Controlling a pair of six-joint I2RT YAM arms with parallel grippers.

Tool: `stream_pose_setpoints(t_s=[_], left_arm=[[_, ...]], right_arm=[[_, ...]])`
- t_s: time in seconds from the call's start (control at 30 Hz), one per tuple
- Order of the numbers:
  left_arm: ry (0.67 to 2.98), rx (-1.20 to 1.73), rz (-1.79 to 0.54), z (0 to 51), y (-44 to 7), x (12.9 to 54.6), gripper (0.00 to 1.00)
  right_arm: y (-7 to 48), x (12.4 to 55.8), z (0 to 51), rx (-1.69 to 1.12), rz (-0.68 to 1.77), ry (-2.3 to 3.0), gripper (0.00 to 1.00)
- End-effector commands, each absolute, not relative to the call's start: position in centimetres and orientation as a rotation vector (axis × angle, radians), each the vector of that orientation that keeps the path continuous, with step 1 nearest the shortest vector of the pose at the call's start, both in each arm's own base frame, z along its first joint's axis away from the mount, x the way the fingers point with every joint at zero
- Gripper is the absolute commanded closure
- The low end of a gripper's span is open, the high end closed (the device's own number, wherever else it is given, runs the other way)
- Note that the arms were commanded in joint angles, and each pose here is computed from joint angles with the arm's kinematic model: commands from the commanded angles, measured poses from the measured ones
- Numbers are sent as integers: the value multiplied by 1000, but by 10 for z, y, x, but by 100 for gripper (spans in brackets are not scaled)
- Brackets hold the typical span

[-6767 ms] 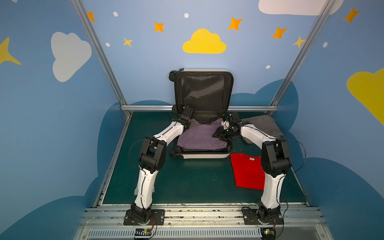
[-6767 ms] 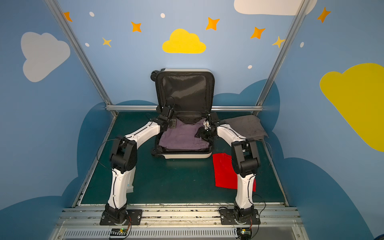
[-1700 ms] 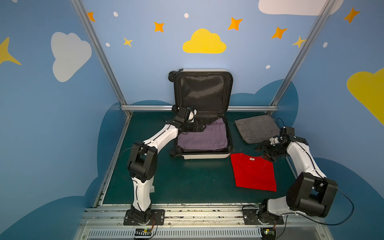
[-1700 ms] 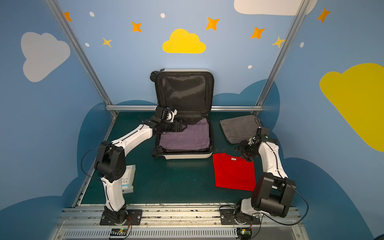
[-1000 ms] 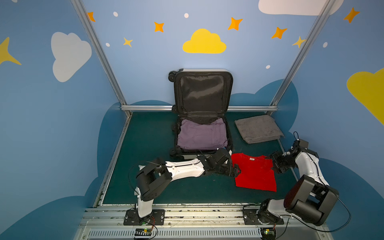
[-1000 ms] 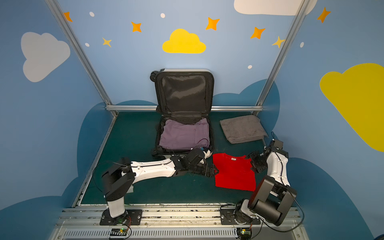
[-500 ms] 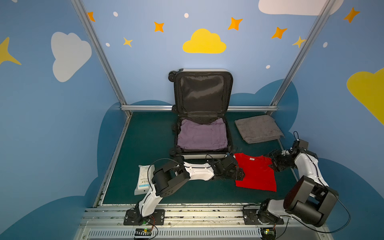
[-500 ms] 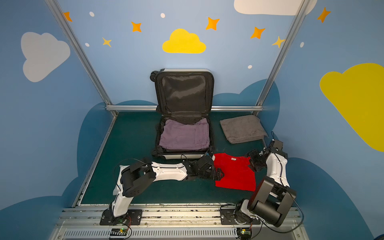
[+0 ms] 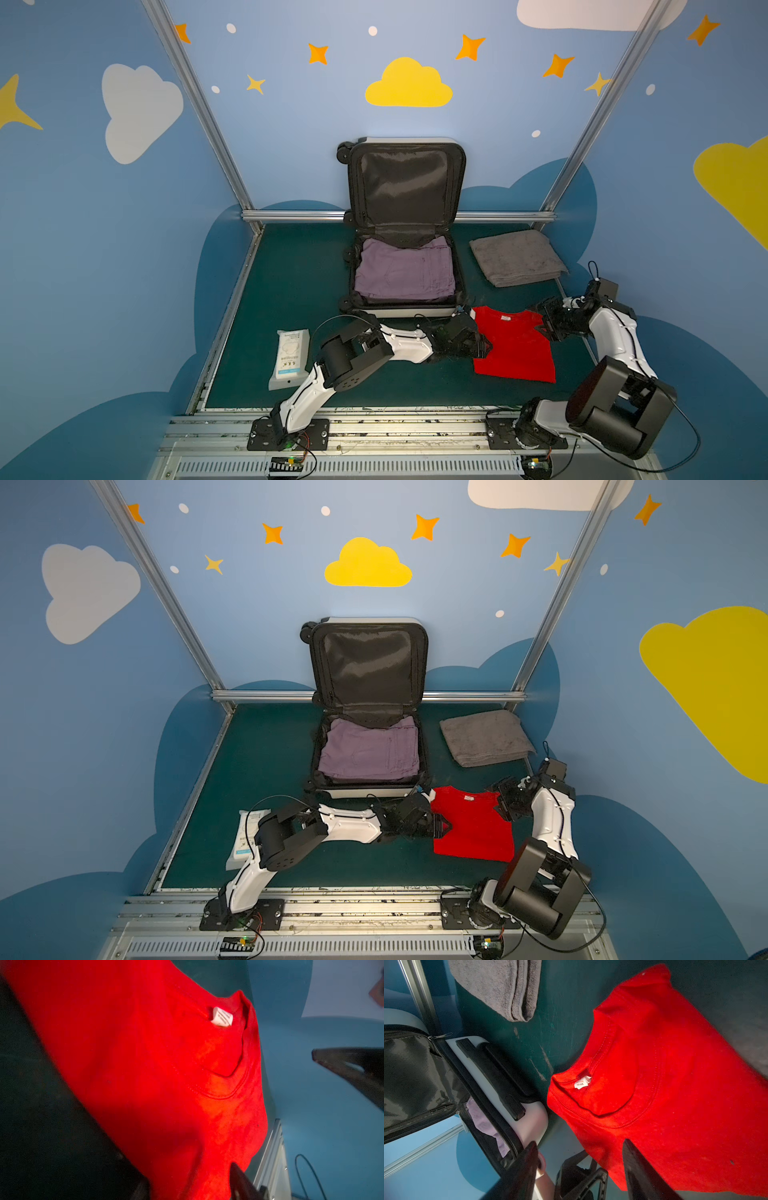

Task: Pack the luggage
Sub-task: 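Grasp the red T-shirt's near corners with both grippers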

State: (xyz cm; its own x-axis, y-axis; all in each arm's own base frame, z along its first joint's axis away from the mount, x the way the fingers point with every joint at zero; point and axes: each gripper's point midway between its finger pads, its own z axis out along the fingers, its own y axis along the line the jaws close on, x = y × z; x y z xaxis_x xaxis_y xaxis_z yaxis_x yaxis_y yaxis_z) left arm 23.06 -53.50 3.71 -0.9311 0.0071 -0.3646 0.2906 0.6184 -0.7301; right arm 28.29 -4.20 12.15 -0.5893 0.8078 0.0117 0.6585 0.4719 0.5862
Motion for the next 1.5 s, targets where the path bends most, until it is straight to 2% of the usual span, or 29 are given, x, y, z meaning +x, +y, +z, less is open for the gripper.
stream_pose_setpoints(t_s=[0.0, 0.13, 0.3, 1.0, 1.27, 1.47], left_arm=[[2540, 236, -1187, 19, -528, 227, 64], [2533, 215, -1167, 16, -517, 229, 74], [2535, 181, -1134, 13, -495, 229, 97], [2639, 12, -813, -9, -336, 197, 97], [2665, -49, -595, -10, -278, 195, 97], [2655, -61, -542, -6, -255, 191, 97]], right_arm=[[-34, 284, 130, 1194, 814, 2460, 36], [-24, 285, 131, 1144, 795, 2492, 36], [-10, 284, 132, 1065, 763, 2541, 36], [54, 262, 105, 678, 689, 2800, 35], [67, 242, 74, 621, 667, 2901, 35], [81, 226, 49, 560, 652, 2972, 35]])
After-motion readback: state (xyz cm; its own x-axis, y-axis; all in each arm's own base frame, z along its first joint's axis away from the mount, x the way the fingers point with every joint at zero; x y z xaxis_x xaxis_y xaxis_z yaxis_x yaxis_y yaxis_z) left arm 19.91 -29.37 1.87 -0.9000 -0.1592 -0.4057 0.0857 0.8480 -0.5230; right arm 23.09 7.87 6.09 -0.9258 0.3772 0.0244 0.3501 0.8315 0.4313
